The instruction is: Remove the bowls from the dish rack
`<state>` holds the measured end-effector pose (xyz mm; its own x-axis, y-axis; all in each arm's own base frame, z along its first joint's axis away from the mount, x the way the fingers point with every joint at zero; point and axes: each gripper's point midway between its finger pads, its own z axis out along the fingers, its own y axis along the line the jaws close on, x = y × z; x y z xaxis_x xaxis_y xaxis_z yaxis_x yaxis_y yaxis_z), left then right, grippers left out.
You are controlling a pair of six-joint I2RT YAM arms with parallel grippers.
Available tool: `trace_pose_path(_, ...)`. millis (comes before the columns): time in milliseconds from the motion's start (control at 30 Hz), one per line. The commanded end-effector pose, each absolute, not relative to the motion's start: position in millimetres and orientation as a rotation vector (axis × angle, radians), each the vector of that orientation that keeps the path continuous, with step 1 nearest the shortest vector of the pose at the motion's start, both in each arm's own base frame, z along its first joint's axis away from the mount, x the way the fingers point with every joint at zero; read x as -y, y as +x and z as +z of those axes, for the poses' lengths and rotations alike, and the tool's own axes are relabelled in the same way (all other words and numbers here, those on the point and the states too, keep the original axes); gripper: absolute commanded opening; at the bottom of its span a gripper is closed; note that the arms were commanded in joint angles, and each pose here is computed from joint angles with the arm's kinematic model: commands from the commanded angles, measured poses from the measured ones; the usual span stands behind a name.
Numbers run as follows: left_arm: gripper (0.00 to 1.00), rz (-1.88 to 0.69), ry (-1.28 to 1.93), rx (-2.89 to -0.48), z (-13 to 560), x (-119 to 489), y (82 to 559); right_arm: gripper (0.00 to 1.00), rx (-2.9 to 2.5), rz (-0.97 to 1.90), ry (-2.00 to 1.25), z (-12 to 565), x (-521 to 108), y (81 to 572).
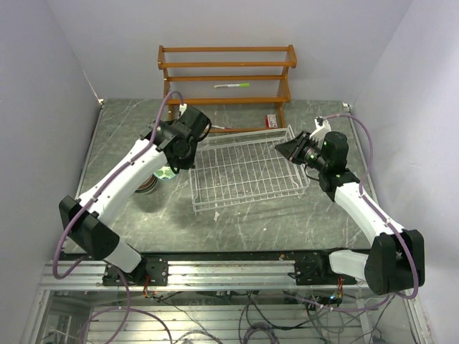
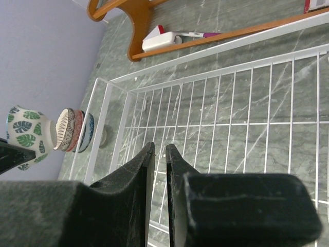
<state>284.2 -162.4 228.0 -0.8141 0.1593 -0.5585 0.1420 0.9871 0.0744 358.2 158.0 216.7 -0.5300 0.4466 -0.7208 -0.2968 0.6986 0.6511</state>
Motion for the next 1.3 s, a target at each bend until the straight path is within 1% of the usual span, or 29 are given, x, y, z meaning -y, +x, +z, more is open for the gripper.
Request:
trace_pose_path(0, 0.07, 0.304, 0.217, -2.576, 231, 119, 278, 0.15, -1.904, 0.924, 0.095, 219, -155, 353)
trace_pose_path(367, 0.07, 0.477, 0.205, -2.685, 218, 75, 285, 0.15, -1.919, 0.913, 0.094, 212, -155, 355)
trace_pose_path(467, 0.07, 0.476, 0.186, -2.691, 216, 68, 291, 0.15, -1.924, 0.915, 0.096, 210, -155, 356)
trace_pose_path(800, 0.07, 0.587, 0.040, -2.714, 206, 36, 306, 0.15, -1.944, 0.880, 0.096, 203, -151, 356)
trace_pose_path(1000, 0.07, 0.600, -0.008, -2.745, 189, 24, 312, 0.15, -1.955, 0.871, 0.100, 196, -150, 356)
trace_pose_path(1267, 0.07, 0.584, 0.001, -2.782, 170, 23, 315, 0.14, -1.971, 0.878, 0.107, 186, -151, 356)
